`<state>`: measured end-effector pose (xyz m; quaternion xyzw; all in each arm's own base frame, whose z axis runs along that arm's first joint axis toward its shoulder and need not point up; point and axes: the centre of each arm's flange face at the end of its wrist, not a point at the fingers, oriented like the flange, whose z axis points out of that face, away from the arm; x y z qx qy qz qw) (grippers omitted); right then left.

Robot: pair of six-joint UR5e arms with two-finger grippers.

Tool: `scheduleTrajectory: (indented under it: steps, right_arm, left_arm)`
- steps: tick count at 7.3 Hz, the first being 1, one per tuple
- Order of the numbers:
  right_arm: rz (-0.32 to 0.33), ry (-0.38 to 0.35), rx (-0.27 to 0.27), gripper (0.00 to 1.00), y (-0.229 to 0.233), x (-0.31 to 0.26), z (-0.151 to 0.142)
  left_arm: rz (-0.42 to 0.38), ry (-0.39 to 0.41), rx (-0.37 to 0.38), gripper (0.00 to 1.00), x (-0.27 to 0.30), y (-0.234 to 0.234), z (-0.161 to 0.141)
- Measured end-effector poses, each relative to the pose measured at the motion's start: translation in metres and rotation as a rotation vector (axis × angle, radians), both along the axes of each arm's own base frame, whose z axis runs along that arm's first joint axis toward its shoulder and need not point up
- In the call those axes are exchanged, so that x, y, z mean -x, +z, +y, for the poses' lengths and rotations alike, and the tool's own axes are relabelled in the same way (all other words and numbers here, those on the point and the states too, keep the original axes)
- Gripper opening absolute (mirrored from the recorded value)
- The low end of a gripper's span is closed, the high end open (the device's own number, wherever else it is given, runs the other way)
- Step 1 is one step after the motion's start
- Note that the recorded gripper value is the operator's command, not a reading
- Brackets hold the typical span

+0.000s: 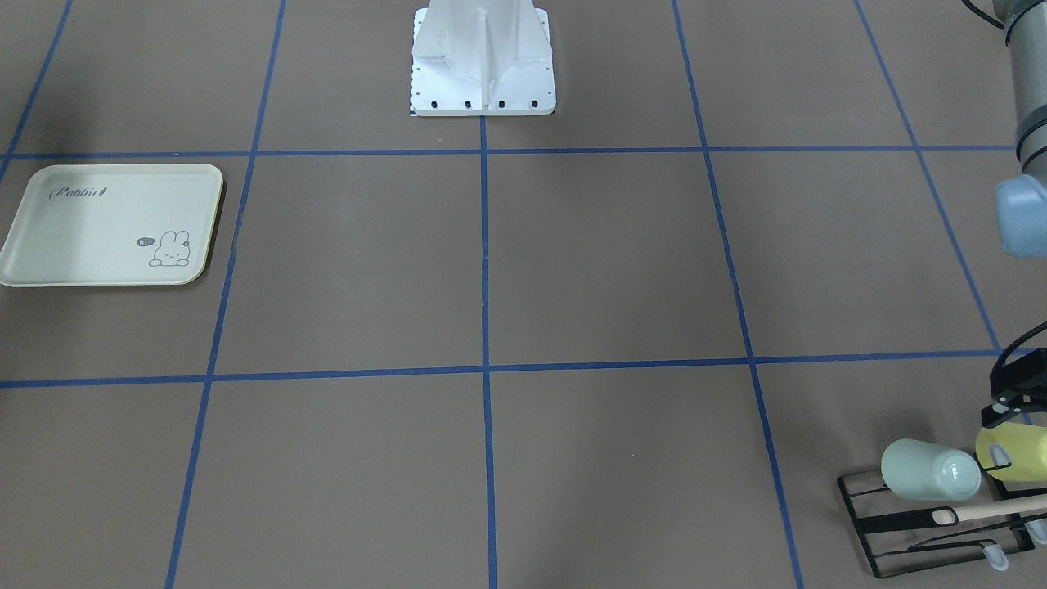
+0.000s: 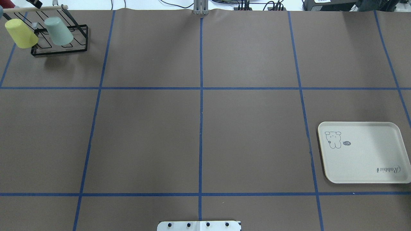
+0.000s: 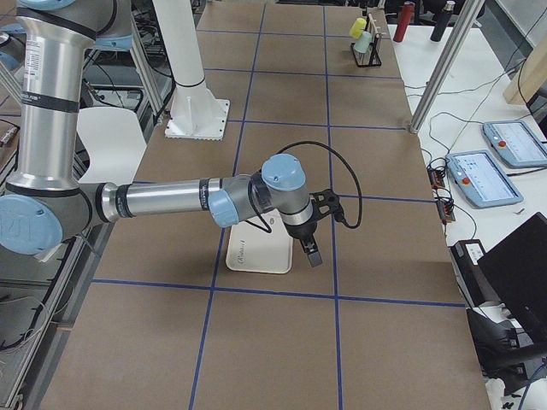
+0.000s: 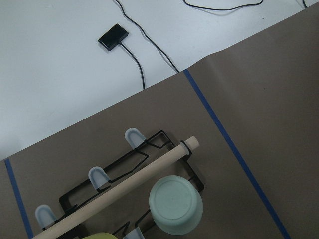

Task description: Left arm grabs green cup and hands to right arm on tray

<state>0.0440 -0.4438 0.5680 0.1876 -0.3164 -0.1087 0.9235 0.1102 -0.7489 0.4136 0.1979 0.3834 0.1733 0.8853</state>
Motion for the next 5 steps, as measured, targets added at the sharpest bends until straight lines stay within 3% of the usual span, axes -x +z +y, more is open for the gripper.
scheduleTrajectory:
  steps: [5]
  right_arm:
    - [0.0, 0.0, 0.0, 1.0, 0.0, 0.0, 0.0]
  left_arm:
    - [-0.012, 0.051, 0.048, 1.0, -0.05, 0.031, -0.021]
